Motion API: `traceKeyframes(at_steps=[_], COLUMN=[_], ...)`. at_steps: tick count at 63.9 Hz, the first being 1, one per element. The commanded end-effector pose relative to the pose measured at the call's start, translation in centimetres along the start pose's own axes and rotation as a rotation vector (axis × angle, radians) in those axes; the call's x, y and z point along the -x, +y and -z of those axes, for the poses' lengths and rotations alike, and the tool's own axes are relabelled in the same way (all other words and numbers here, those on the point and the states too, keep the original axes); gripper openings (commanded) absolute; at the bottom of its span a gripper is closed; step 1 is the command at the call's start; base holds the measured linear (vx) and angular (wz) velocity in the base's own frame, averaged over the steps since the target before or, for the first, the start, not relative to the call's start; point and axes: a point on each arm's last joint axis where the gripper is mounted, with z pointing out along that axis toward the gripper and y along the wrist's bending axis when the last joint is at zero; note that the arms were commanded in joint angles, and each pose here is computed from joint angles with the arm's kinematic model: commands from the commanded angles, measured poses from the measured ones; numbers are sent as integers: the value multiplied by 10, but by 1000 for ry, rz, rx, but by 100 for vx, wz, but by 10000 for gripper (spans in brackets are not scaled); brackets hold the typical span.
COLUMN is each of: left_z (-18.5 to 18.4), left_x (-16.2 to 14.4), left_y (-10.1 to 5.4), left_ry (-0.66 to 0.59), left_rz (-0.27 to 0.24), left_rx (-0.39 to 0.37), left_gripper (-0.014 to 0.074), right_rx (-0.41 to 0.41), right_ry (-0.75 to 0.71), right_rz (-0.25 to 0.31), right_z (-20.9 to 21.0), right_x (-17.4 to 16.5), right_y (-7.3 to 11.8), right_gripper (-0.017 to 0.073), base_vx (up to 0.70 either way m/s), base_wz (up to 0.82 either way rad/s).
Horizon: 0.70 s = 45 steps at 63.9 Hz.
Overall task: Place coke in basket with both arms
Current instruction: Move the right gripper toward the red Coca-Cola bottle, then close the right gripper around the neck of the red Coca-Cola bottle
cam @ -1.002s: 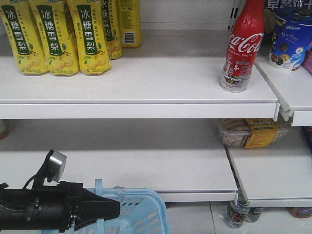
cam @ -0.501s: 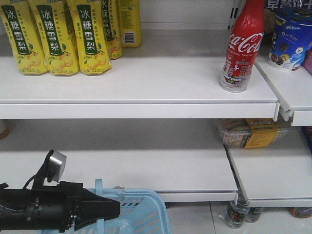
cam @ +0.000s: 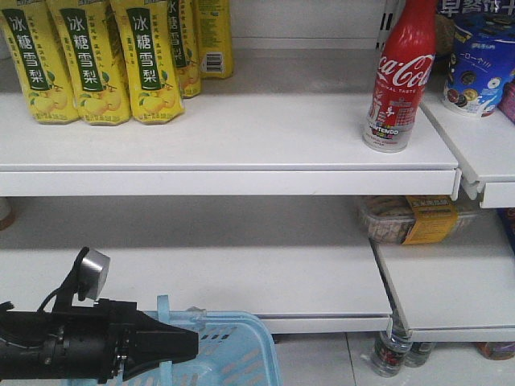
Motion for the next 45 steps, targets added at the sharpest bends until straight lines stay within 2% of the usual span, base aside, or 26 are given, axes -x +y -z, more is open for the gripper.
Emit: traceKeyframes(at_steps=[1,15,23,36,45], left_z=[3,3,3,3,3], left_x=[4,4,4,4,4], left_y=[-20,-20,-20,-20,-20], left_ry=[-44,-44,-44,-44,-44], left_rz=[-9,-9,-9,-9,-9], left_rx=[-134,-134,-134,-134,-134], left_gripper=[-6,-6,-6,-6,-6], right_rx=[3,7,10,13,53], right_ry=[-90,-106,-121,-134,-233], right_rz=[23,23,22,24,-42], right_z=[2,2,2,2,4], right_x=[17,18,19,21,30], right_y=[0,0,1,1,4], right_gripper=[160,386,484,566,568], base_vx=[0,0,0,0,0], base_wz=[0,0,0,0,0])
